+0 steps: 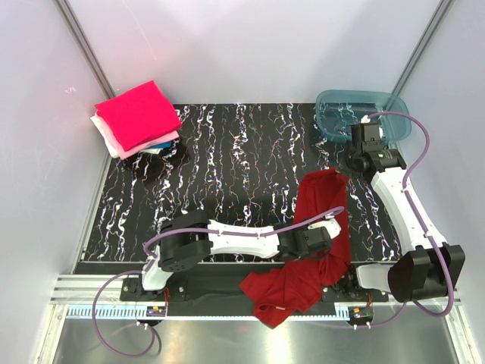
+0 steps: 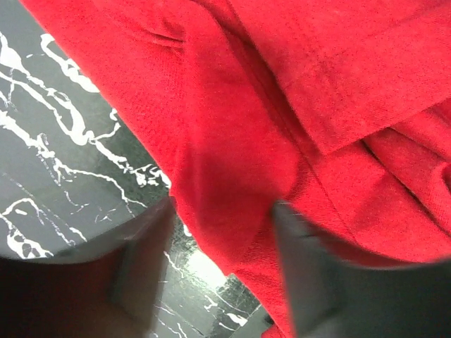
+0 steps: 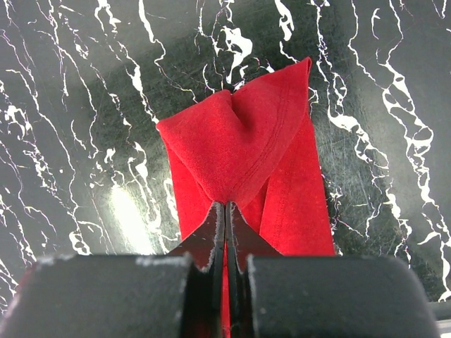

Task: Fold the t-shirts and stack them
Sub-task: Flatten the tshirt out

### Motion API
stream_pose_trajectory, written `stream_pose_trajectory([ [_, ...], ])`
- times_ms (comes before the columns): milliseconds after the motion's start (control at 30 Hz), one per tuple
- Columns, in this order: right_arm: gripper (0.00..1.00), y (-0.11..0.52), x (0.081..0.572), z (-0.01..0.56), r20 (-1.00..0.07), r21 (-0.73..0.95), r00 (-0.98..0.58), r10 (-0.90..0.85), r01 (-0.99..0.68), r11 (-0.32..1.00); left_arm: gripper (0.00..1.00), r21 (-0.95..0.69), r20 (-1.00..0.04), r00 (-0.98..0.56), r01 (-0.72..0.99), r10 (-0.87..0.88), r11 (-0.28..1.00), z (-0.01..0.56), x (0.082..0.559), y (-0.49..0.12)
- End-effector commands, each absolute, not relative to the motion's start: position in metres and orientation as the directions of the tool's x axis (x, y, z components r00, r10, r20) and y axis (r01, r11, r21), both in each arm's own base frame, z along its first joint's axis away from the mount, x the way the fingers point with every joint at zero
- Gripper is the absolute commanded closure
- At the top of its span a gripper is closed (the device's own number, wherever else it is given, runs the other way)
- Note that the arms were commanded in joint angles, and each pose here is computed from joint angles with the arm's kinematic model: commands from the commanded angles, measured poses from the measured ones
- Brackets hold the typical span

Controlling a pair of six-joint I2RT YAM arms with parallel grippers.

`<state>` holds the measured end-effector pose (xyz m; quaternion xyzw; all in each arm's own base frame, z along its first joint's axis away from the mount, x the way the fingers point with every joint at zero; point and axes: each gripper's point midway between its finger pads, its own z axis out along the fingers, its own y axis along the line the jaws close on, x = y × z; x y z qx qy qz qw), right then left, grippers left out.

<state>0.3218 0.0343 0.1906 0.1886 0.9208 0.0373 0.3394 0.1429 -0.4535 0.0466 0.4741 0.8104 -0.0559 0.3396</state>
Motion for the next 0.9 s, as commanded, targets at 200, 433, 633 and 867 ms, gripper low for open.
stream_pose_trajectory([
  [200, 1.00, 0.037, 0.330, 0.201, -0.633, 0.242, -0.666, 0.395, 0.314, 0.918, 0.67, 0.164, -0.656, -0.331, 0.815, 0.678, 0.556, 0.067, 0.147, -0.467],
  [433, 1.00, 0.037, 0.331, 0.197, -0.630, 0.236, -0.672, 0.390, 0.312, 0.920, 1.00, 0.175, -0.680, -0.358, 0.768, 0.639, 0.616, 0.081, 0.163, -0.462],
  [633, 1.00, 0.039, 0.326, 0.211, -0.640, 0.254, -0.661, 0.393, 0.301, 0.919, 1.00, 0.168, -0.744, -0.387, 0.681, 0.545, 0.713, 0.134, 0.183, -0.435],
  [867, 1.00, 0.044, 0.306, 0.269, -0.686, 0.331, -0.597, 0.416, 0.254, 0.909, 0.98, 0.123, -0.788, -0.386, 0.664, 0.479, 0.737, 0.217, 0.179, -0.393],
])
